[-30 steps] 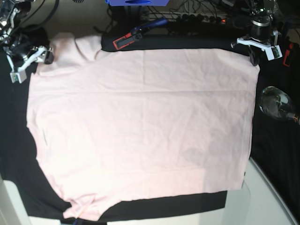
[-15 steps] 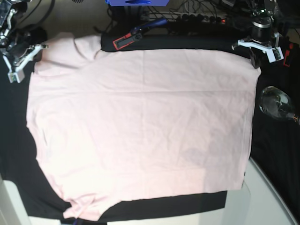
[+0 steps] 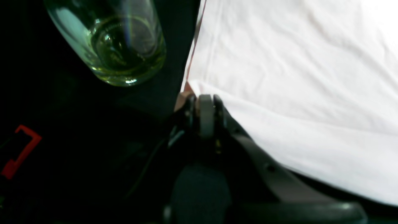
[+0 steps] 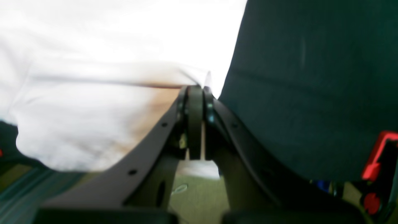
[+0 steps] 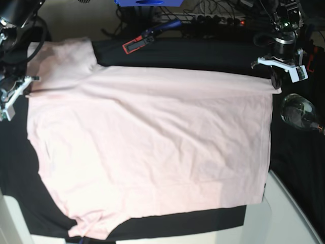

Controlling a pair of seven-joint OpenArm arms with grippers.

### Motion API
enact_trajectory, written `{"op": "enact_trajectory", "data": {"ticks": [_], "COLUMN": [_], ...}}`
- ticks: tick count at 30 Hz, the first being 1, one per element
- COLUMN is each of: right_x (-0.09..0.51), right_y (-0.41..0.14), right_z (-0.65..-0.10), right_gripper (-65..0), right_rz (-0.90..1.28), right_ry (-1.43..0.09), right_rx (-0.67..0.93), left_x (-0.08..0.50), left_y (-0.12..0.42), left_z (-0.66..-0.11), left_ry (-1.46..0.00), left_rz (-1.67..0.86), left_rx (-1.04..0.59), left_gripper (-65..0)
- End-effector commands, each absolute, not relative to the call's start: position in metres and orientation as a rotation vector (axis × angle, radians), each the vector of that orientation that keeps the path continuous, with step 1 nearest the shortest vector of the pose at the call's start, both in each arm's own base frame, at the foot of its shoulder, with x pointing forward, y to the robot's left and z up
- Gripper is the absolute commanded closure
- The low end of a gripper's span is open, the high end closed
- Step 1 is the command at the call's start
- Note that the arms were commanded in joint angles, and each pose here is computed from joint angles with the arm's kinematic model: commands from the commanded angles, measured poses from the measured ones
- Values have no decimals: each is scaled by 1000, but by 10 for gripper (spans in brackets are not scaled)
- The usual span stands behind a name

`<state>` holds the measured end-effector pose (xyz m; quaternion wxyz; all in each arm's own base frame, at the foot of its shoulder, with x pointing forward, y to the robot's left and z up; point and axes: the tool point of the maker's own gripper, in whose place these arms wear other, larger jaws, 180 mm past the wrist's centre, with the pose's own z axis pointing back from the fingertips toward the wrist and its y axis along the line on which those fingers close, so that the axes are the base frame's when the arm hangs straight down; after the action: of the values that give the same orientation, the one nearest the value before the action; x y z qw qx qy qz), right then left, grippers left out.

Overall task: Fold the T-shirt properly
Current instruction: 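Lift the shoulder edges and pull them toward the robot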

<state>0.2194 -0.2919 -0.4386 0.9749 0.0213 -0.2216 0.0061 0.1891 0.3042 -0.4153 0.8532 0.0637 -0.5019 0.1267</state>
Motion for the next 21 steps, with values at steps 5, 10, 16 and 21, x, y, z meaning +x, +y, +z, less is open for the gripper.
{"op": "enact_trajectory", "data": {"ticks": [5,10,16,21], "right_x": [241,259,284,298], "right_y": [-303,-293,-274,-272], "right_z": [-419,-414,-412,-419], "right_gripper": [-3,-3,-3,-3], "right_rz": [22,53,166,145], "right_ry": [-472,-496,-491,-501], "right_rx": [11,25,41,84], "left_x": [211,212,228,239], "left_y": [306,316,325,331], "left_z": [-385,-374,-365,-359], "left_ry": [-1158,-1188,-1231,-1259], "left_rz": [253,284,315,335], "left_rx": [142,178,201,207], "left_gripper": [0,0,0,0]}}
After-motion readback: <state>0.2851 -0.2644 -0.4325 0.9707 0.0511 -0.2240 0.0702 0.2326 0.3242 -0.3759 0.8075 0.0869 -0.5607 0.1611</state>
